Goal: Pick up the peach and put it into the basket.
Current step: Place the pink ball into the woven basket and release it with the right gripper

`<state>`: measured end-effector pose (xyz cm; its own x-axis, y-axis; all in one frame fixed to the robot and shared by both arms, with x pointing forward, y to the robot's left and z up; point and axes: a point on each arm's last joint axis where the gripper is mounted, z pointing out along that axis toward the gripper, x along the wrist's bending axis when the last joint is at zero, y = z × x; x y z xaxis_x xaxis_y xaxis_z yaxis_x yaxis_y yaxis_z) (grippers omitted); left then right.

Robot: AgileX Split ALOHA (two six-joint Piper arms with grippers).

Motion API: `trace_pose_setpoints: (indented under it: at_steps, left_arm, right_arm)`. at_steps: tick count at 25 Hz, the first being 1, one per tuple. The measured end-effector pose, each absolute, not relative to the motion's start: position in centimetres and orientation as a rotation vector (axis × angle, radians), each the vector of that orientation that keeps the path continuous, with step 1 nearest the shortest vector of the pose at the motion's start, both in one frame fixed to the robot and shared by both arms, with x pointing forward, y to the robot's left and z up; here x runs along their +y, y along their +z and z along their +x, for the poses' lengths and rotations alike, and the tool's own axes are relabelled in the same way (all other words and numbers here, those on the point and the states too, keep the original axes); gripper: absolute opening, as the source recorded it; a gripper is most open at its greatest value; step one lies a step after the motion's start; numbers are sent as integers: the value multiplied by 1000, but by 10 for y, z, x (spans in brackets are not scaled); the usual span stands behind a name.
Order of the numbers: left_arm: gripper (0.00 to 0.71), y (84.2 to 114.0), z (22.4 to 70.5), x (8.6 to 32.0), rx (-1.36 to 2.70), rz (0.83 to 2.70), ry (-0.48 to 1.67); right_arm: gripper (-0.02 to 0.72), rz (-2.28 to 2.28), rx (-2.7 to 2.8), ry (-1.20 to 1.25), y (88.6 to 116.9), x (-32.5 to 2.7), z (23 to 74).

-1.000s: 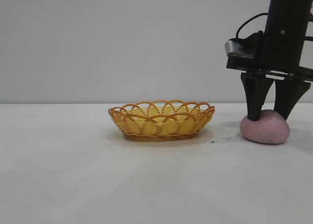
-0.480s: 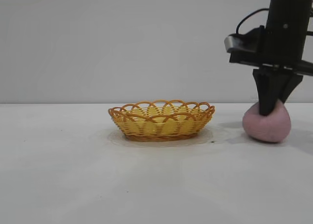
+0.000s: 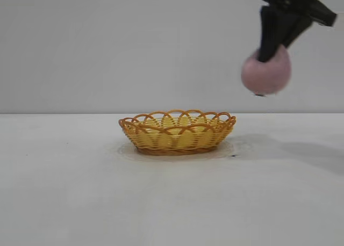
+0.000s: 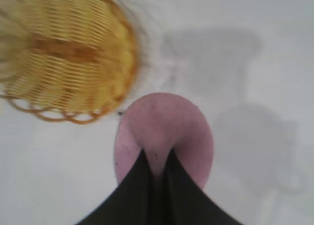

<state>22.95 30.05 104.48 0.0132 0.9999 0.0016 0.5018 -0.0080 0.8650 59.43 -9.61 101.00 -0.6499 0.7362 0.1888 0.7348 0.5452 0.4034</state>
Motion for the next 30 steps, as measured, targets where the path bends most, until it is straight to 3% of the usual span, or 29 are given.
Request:
trace_pose_setpoints:
  at_steps: [10, 11, 14, 15, 17, 18, 24, 25, 26, 30]
  left_arm:
    - [496, 1045, 229, 301, 1573, 1595, 909]
    - [496, 1045, 229, 301, 1573, 1595, 909]
    - [496, 1045, 229, 301, 1573, 1595, 909]
    - [496, 1045, 229, 301, 1573, 1595, 909]
    - [496, 1045, 229, 301, 1573, 1595, 909]
    - [496, 1045, 229, 301, 1573, 1595, 909]
    - [496, 1045, 229, 301, 1575, 1594, 910]
    - [496, 1045, 229, 301, 1575, 1594, 910]
    - [496, 1045, 229, 301, 1575, 1594, 910]
    - [496, 1045, 229, 301, 1575, 1594, 910]
  right_arm:
    - [0, 1248, 2797, 726, 976, -57, 615]
    - [64, 1250, 2801, 721, 972, -56, 616]
    - [64, 1259, 2812, 703, 964, -55, 619]
    - [126, 1263, 2817, 695, 961, -55, 619]
    - [123, 1268, 2822, 686, 957, -54, 619]
    - [180, 1268, 2822, 685, 956, -54, 620]
    - [343, 1267, 2811, 691, 954, -54, 621]
    - [331, 1267, 2809, 693, 954, -54, 621]
    - [382, 1269, 2809, 693, 954, -54, 621]
    - [386, 1299, 2800, 694, 954, -54, 621]
